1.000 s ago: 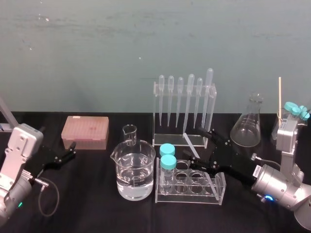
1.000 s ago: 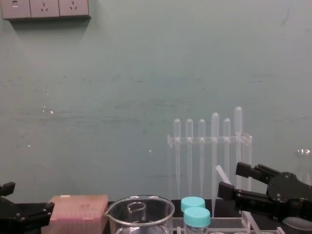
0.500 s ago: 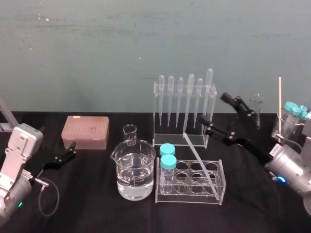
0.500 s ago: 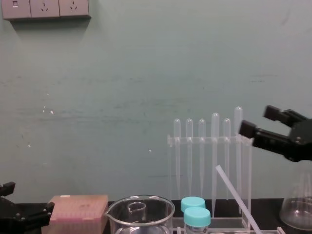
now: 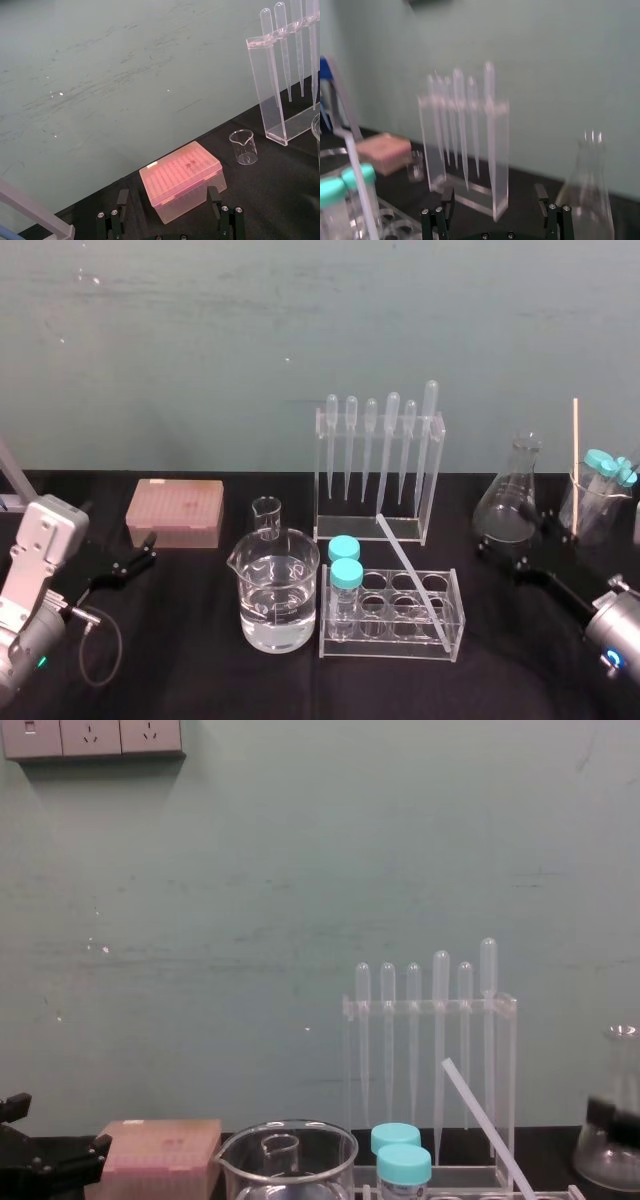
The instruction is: Pick up the stirring rod with one hand, then place it down.
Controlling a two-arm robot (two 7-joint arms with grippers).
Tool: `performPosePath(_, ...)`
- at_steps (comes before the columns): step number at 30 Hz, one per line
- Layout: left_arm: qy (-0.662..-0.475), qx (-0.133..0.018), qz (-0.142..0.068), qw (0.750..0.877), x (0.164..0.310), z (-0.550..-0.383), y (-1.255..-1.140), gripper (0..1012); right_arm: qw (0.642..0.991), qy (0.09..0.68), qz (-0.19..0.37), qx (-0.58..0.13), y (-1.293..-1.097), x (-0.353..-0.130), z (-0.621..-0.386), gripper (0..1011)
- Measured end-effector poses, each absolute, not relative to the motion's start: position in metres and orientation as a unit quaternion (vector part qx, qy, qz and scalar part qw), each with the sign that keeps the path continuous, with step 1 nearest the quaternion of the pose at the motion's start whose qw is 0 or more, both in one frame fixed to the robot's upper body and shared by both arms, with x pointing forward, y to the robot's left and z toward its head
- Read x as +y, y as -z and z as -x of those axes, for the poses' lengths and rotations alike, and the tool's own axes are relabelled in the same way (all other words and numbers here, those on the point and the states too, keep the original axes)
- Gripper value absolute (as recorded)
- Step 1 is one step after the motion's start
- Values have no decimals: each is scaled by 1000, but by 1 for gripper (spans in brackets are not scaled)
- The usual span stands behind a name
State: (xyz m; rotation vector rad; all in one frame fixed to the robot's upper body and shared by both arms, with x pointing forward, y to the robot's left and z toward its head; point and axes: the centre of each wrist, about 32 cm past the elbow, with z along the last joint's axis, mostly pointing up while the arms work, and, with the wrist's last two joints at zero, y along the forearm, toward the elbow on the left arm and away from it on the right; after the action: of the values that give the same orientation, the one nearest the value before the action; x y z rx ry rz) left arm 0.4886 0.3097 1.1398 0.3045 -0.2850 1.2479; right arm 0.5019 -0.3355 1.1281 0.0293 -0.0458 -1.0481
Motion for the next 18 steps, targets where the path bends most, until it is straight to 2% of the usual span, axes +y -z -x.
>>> performPosePath(5, -580, -132, -141, 791, 310, -489, -1140, 1000, 862, 506, 10, 9, -1122, -334, -501, 1003)
performPosePath(18, -580, -132, -141, 791, 310, -489, -1140, 1000, 863, 506, 6, 3, -1123, -334, -501, 1003)
